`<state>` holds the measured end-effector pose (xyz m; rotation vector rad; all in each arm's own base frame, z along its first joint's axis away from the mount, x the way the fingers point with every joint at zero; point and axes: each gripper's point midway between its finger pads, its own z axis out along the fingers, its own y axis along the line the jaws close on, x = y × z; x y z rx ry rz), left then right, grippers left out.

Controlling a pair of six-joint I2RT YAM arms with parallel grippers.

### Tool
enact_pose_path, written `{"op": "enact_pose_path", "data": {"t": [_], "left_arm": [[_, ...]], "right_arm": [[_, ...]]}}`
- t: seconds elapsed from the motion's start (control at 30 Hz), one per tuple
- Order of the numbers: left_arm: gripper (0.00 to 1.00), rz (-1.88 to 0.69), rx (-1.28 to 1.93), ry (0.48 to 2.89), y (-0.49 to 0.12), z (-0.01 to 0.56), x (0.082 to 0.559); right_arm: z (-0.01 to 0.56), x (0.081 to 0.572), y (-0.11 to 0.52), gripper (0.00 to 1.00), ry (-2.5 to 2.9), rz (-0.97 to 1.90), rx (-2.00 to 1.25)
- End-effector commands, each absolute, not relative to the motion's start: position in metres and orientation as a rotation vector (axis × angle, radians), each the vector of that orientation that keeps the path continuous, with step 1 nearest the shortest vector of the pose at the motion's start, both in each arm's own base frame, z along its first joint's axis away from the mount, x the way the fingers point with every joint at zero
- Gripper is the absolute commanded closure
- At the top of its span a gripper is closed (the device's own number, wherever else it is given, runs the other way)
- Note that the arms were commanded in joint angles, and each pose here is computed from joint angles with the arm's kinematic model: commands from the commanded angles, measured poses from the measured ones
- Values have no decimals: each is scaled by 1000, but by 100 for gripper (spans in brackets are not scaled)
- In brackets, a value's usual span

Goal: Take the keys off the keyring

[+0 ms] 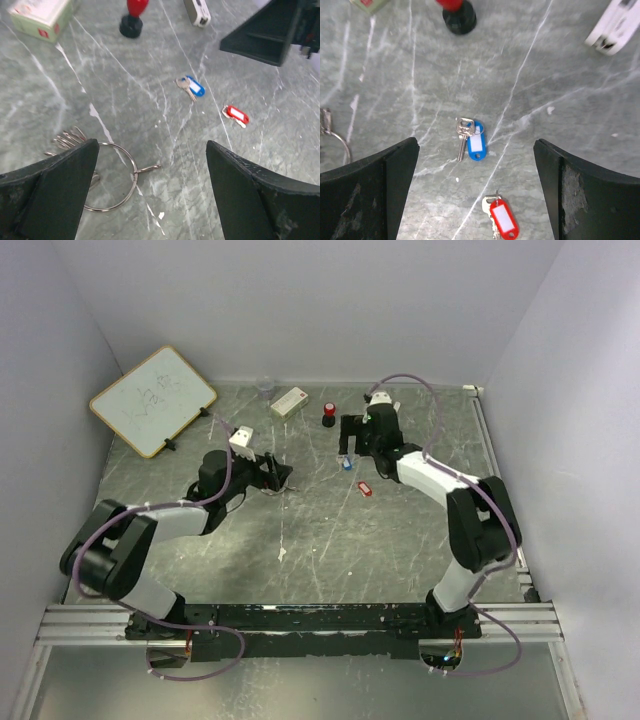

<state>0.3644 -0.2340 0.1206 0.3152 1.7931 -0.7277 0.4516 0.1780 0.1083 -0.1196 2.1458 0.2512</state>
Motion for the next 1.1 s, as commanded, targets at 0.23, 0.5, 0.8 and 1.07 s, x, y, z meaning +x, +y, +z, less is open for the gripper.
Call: {"op": "enact_pose_path", "data": {"t": [0.23, 0.5, 0.8, 1.07], "left_arm": [[1, -434, 176, 1735, -171, 159, 357], [1, -223, 24, 1708, -115, 177, 336], [1, -173, -33, 1619, -88, 195, 310], [1, -96, -60, 1649, -74, 190, 308]], "right_arm": [[161, 419, 132, 0, 2027, 102, 32], [172, 379, 76, 0, 1930, -76, 253], [184, 332, 20, 0, 1811, -229, 542], [194, 305, -2, 0, 1754, -264, 657]]}}
